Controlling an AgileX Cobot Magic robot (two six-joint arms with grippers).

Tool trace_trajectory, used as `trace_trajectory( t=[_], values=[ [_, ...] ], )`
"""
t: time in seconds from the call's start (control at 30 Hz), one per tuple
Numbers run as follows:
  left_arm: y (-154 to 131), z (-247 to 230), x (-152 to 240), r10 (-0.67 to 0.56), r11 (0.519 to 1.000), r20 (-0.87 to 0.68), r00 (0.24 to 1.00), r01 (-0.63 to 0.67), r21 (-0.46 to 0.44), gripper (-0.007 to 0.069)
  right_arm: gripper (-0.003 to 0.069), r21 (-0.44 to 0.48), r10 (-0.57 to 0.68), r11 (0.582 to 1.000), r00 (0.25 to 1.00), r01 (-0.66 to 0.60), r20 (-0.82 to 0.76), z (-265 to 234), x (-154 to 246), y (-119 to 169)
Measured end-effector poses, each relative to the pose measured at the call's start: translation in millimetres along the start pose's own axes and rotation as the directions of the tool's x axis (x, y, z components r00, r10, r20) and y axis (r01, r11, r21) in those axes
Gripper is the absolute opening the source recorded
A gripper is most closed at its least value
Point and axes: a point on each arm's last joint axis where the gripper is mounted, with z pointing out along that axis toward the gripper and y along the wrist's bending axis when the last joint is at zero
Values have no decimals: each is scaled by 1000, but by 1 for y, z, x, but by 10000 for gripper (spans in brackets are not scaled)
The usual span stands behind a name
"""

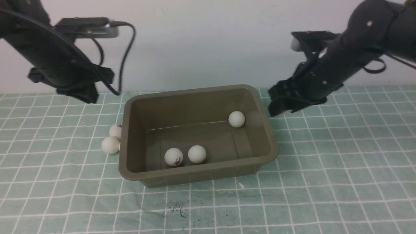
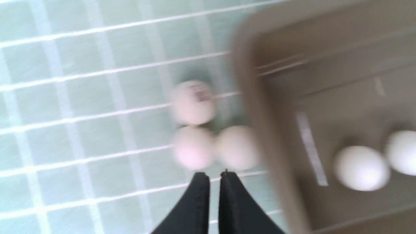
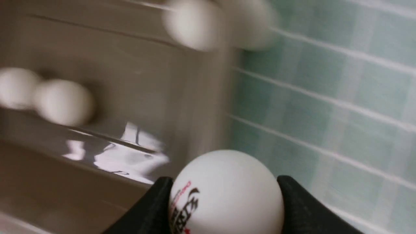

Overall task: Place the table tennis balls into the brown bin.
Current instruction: 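Release the ping pong ball into the bin and lift the gripper away, then reach for and grasp a ping pong ball on the table beside the basket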

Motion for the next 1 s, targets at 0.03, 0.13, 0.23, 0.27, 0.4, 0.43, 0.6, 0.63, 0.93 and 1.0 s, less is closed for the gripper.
trace_trajectory(
  t=[0.03,0.13,0.23,0.27,0.4,0.43,0.6,0.63,0.93,1.0],
  values=[
    [8,1,2,-19,1000,-12,1000,19,-8,5,360,-14,-23,1000,1000,23,9,3,-2,11],
    [26,22,12,-55,998,-95,994,55,4,36,368,-43,-81,996,996,82,22,24,-2,40],
    [27,44,14,-55,997,-143,988,63,46,111,440,-48,-102,994,995,103,6,33,1,48],
    [26,53,14,-55,995,-159,986,67,71,169,497,-43,-114,993,993,114,-4,35,1,49],
    [28,83,15,-70,990,-186,980,91,108,351,640,-11,-163,987,986,163,-45,27,0,48],
    [29,93,16,-72,989,-194,978,95,112,413,664,12,-187,982,981,188,-56,19,-2,47],
    [35,125,19,-80,990,-206,975,102,95,518,680,104,-217,970,976,219,-34,-24,-8,37],
    [36,129,19,-82,991,-206,975,102,91,497,671,127,-216,968,976,216,-12,-37,-10,33],
    [35,86,3,-23,998,-211,977,36,54,346,499,230,-42,973,997,27,61,-84,-10,-29],
    [28,60,-5,-6,998,-168,986,15,57,346,461,236,26,971,997,-41,68,-79,-10,-46]
  ],
)
